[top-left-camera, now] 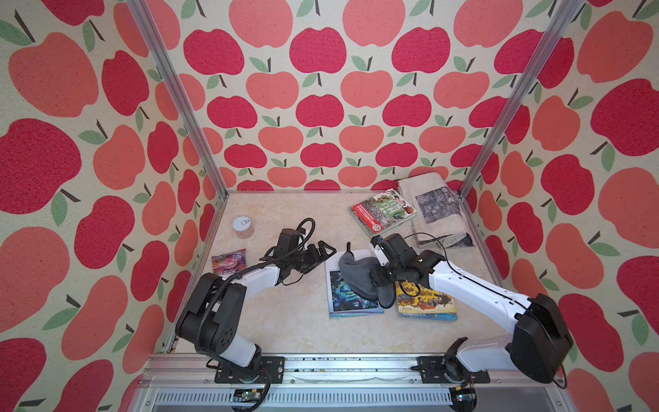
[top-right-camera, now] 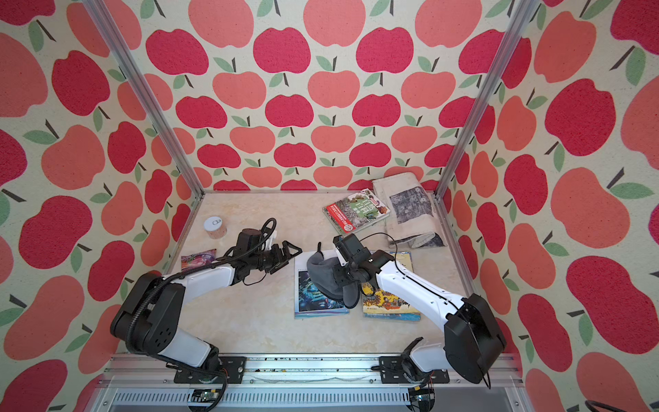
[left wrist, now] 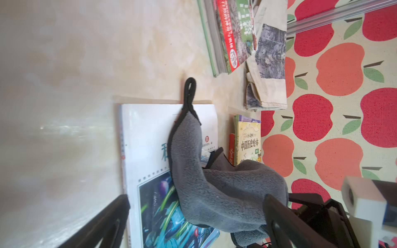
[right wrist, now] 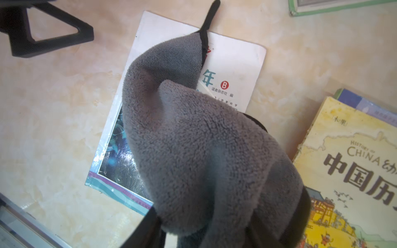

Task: Wipe the cover of the book
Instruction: Adjust the cleaning item on the book.

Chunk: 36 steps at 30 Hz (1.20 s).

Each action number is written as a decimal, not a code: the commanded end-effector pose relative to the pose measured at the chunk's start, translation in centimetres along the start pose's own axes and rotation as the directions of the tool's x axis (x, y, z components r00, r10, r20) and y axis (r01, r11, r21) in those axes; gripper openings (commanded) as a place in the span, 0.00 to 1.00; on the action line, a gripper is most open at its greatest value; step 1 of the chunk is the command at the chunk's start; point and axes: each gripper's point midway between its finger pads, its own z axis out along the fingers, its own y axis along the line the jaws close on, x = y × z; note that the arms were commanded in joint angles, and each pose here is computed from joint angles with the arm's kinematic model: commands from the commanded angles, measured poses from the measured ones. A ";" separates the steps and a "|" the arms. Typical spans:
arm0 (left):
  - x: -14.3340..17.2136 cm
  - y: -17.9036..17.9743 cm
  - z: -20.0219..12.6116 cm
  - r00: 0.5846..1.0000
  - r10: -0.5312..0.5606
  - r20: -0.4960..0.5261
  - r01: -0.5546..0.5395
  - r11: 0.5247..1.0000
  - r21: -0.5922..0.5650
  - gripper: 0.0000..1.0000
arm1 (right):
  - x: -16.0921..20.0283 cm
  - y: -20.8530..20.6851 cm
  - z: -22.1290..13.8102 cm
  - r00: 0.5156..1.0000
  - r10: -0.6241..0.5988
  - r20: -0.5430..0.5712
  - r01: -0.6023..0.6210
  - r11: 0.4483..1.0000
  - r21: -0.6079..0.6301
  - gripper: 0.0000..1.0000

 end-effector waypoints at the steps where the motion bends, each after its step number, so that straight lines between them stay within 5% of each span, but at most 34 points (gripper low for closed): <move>1: 0.9 -0.2 -1.4 1.000 0.006 0.011 -0.005 0.997 -0.083 0.99 | -0.6 1.9 0.7 1.000 -0.002 -0.004 0.001 0.996 -0.092 0.76; 3: 1.4 -1.0 -1.9 0.999 -0.017 0.036 0.019 0.999 -0.044 0.99 | -0.6 2.8 1.6 1.000 0.000 -0.027 -0.004 0.990 -0.141 0.99; 11: 3.8 1.1 -1.5 0.978 -0.178 0.108 0.175 0.984 0.041 0.99 | 0.0 3.1 4.9 0.998 0.030 -0.053 -0.039 0.985 -0.167 0.99; 18: 3.3 -1.5 0.1 0.983 -0.147 0.114 0.127 0.978 0.166 0.99 | -0.5 4.1 4.8 0.996 0.087 -0.016 -0.088 0.970 -0.228 0.99; 26: 1.8 -1.3 2.8 0.968 -0.226 0.110 0.190 0.946 0.264 0.99 | -0.4 4.0 7.8 1.000 0.006 -0.014 -0.007 0.998 -0.068 0.99; 32: 1.9 -1.1 4.5 0.945 -0.320 0.068 0.273 0.886 0.375 0.99 | -1.1 2.4 10.1 0.993 -0.082 0.081 0.068 0.983 0.169 0.99; 36: 2.4 -1.5 4.8 0.941 -0.336 0.034 0.294 0.864 0.408 0.99 | -1.4 2.3 11.4 0.990 -0.076 0.121 0.054 0.983 0.177 0.99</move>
